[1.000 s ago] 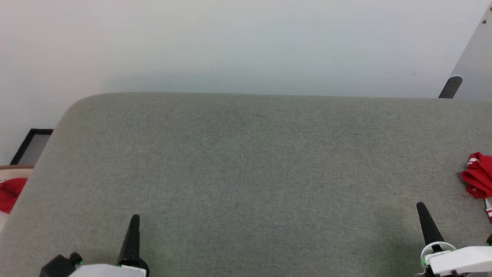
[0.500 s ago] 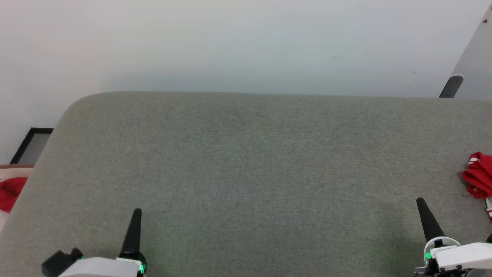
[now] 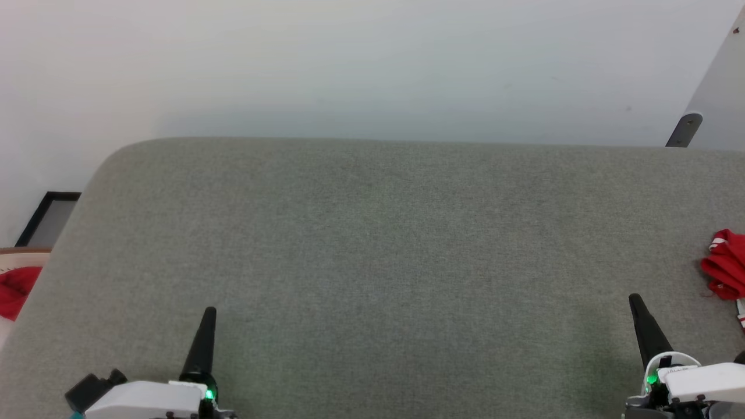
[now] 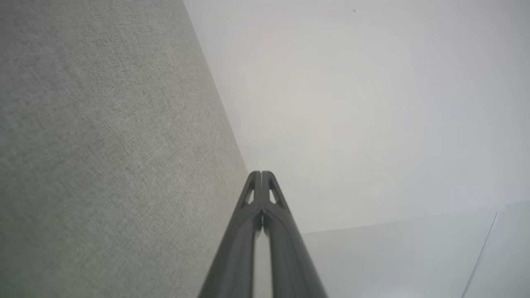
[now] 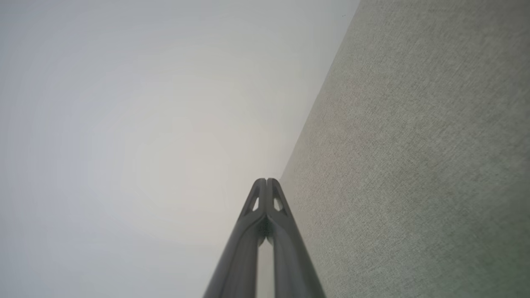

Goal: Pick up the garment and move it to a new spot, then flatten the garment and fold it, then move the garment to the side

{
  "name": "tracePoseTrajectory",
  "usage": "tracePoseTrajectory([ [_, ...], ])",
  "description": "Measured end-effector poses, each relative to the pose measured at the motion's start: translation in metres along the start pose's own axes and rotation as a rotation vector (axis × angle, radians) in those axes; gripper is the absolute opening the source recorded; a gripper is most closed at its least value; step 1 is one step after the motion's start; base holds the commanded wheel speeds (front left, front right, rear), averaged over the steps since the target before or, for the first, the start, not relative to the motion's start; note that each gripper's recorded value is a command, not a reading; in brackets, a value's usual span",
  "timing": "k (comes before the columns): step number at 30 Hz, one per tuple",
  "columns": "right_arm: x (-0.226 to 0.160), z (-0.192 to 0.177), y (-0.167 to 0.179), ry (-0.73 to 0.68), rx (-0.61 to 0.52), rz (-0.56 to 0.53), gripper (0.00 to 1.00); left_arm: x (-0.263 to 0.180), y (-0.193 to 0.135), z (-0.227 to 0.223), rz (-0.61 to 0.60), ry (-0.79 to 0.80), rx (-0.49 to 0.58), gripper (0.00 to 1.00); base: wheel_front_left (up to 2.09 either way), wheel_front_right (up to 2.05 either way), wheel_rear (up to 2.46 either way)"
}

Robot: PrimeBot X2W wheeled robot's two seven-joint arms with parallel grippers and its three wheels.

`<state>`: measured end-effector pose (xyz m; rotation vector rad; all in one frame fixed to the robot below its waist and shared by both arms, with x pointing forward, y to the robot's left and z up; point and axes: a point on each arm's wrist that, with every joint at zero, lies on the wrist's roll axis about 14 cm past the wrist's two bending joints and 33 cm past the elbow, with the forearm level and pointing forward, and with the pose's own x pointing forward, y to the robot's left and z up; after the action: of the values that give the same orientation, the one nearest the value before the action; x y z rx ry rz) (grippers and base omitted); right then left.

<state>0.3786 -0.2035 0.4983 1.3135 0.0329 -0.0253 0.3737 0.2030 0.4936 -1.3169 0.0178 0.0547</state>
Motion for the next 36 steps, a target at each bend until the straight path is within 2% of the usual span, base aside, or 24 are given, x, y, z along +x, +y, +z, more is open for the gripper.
tracePoseTrajectory([
  [36, 0.008, -0.001, 0.006, -0.004, 0.256, 0.027, 0.0, 0.014, -0.012, -0.001, -0.038, 0.027, -0.254, 0.0, 0.0, 0.0, 0.0],
])
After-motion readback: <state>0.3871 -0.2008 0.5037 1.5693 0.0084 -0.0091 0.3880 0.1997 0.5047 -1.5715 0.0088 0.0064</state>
